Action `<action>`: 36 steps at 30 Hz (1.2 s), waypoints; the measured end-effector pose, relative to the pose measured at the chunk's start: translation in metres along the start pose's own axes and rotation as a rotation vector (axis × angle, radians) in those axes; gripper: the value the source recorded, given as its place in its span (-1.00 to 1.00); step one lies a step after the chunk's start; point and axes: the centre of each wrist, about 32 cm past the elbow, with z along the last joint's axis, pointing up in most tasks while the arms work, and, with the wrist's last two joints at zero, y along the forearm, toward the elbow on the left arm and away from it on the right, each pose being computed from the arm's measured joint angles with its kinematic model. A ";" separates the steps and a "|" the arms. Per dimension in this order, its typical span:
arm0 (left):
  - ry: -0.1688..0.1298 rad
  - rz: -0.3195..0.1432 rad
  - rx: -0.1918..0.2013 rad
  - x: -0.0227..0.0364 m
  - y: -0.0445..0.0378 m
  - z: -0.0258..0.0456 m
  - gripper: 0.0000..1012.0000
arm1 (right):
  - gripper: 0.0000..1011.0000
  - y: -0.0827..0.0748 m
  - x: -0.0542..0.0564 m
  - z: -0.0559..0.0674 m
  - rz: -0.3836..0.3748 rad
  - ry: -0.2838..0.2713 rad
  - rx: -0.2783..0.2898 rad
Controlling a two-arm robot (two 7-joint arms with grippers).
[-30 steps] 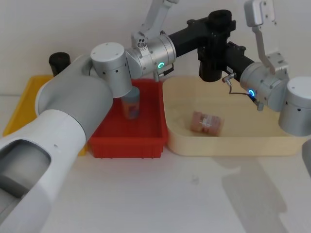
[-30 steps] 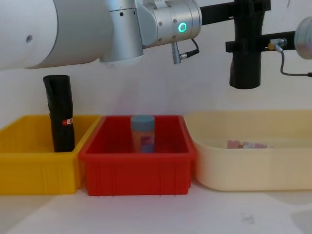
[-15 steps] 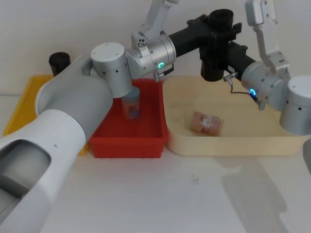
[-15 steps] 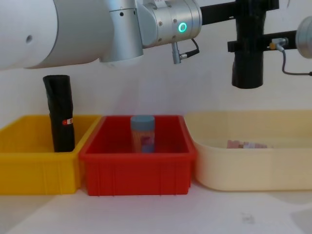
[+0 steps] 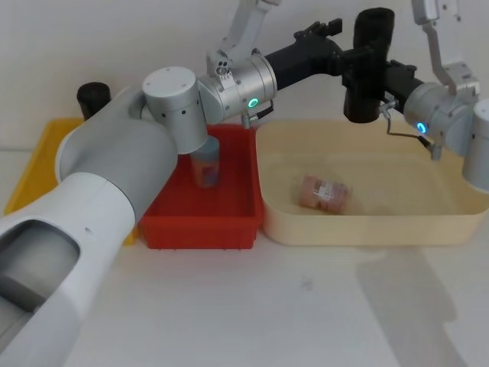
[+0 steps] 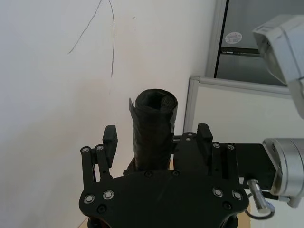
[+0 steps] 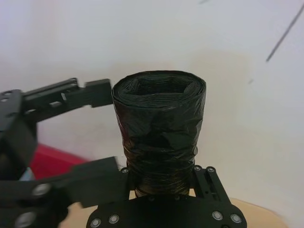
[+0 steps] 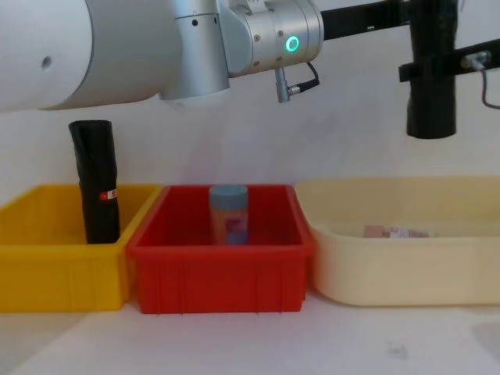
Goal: Pick up the garbage bag with the one hand and transfer it to the other hand.
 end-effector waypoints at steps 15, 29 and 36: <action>0.000 0.000 0.000 0.0000 0.0000 0.0000 0.98 | 0.32 -0.016 0.002 -0.001 0.017 -0.013 -0.042; 0.000 0.000 0.000 0.0000 0.0000 0.0000 0.98 | 0.98 -0.025 -0.001 -0.002 0.035 -0.023 -0.049; 0.000 0.000 0.000 0.0000 0.0000 0.0000 0.98 | 0.98 -0.027 -0.002 -0.002 0.038 -0.026 -0.050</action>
